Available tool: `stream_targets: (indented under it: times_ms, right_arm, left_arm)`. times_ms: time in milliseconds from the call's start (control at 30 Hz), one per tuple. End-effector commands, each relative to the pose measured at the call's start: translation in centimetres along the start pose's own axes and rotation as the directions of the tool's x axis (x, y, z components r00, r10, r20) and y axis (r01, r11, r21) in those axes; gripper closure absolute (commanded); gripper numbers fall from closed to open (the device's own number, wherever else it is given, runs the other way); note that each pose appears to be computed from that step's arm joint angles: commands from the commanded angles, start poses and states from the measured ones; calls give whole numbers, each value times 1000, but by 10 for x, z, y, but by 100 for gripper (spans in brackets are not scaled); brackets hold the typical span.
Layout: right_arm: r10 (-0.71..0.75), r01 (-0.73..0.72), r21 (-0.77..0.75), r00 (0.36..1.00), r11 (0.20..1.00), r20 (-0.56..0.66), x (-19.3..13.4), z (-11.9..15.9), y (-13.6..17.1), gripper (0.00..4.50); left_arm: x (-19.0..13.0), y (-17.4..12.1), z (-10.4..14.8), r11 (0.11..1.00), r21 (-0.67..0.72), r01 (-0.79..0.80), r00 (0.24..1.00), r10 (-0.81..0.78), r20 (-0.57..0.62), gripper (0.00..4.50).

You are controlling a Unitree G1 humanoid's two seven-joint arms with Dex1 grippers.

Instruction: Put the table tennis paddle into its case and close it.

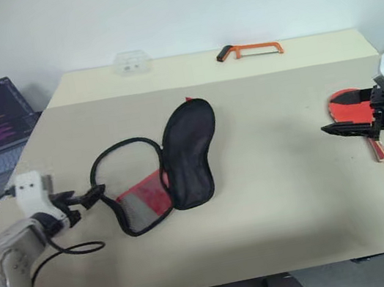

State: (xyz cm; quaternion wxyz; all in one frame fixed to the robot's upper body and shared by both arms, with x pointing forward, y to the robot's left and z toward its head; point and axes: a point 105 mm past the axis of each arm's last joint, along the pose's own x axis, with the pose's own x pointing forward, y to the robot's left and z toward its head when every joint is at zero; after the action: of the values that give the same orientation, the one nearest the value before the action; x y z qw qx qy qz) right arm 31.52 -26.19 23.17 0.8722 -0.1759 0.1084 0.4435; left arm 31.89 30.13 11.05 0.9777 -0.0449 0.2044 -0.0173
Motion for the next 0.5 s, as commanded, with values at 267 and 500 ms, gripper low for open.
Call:
stream_targets:
  times_ms: [267, 500]
  right_arm:
    - [22, -20, -68, 999, 998, 28, 4, 22, 2, 4]
    - [16, -14, -79, 999, 997, 31, 6, 23, 1, 0]
  left_arm:
    - [21, -43, -9, 999, -25, -29, 999, 29, -18, 0]
    - [19, -33, -19, 990, -37, -134, 990, 132, -57, 131]
